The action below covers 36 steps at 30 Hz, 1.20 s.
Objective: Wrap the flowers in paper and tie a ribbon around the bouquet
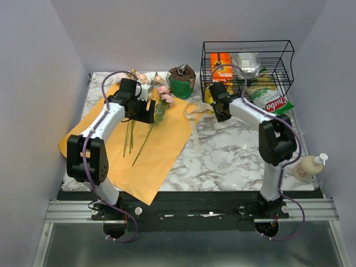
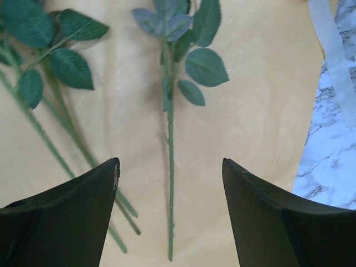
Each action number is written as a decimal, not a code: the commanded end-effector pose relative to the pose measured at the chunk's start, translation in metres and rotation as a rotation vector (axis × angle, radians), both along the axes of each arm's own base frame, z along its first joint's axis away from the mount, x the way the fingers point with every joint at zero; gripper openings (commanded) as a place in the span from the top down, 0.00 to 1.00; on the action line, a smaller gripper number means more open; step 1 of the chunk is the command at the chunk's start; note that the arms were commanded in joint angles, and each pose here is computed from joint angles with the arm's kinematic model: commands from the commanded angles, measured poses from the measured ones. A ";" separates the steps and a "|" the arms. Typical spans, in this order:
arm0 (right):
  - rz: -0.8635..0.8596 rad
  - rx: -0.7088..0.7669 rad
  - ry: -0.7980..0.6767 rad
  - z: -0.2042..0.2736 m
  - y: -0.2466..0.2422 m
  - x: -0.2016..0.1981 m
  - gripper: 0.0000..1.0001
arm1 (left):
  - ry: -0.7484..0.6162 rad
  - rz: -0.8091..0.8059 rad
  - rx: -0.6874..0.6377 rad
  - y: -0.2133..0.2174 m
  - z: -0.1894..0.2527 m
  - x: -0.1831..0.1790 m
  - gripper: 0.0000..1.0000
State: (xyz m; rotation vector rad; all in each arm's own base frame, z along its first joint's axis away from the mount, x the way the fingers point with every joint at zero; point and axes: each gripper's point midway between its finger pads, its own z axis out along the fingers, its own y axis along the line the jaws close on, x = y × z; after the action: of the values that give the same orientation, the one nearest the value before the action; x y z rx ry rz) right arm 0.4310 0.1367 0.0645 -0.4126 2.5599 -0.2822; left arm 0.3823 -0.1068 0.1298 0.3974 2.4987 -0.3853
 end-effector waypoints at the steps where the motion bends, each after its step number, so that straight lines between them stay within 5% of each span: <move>1: -0.111 0.013 -0.049 0.027 -0.050 -0.032 0.99 | -0.034 -0.076 0.082 -0.010 -0.024 0.027 0.15; 12: -0.467 0.096 -0.300 0.117 -0.195 -0.090 1.00 | 0.027 -0.087 0.119 -0.031 -0.071 0.070 0.15; 18: -0.444 0.151 -0.563 0.224 -0.216 -0.093 0.99 | 0.088 -0.084 0.116 -0.036 -0.091 0.067 0.44; 20: -0.339 0.192 -0.593 0.240 -0.202 -0.086 0.99 | 0.100 -0.080 0.118 -0.035 -0.094 0.065 0.65; 23: -0.226 0.301 -0.563 0.227 -0.169 -0.076 0.83 | 0.116 -0.064 0.114 -0.035 -0.094 0.064 1.00; 30: 0.249 0.361 -0.424 0.179 -0.031 -0.059 0.41 | -0.025 0.068 -0.042 -0.024 -0.005 0.080 1.00; 33: 0.362 0.329 -0.349 0.156 0.002 -0.048 0.08 | -0.076 0.149 -0.134 -0.004 0.033 0.084 1.00; 36: 0.431 0.250 -0.261 0.122 0.023 -0.033 0.04 | -0.074 0.210 -0.182 0.015 0.039 0.080 1.00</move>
State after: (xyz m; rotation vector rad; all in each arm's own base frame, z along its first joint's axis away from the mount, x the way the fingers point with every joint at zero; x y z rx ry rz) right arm 0.3796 0.1328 0.1972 -0.5712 2.1826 0.1665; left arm 0.4571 -0.1140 0.1153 0.2441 2.5066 -0.4062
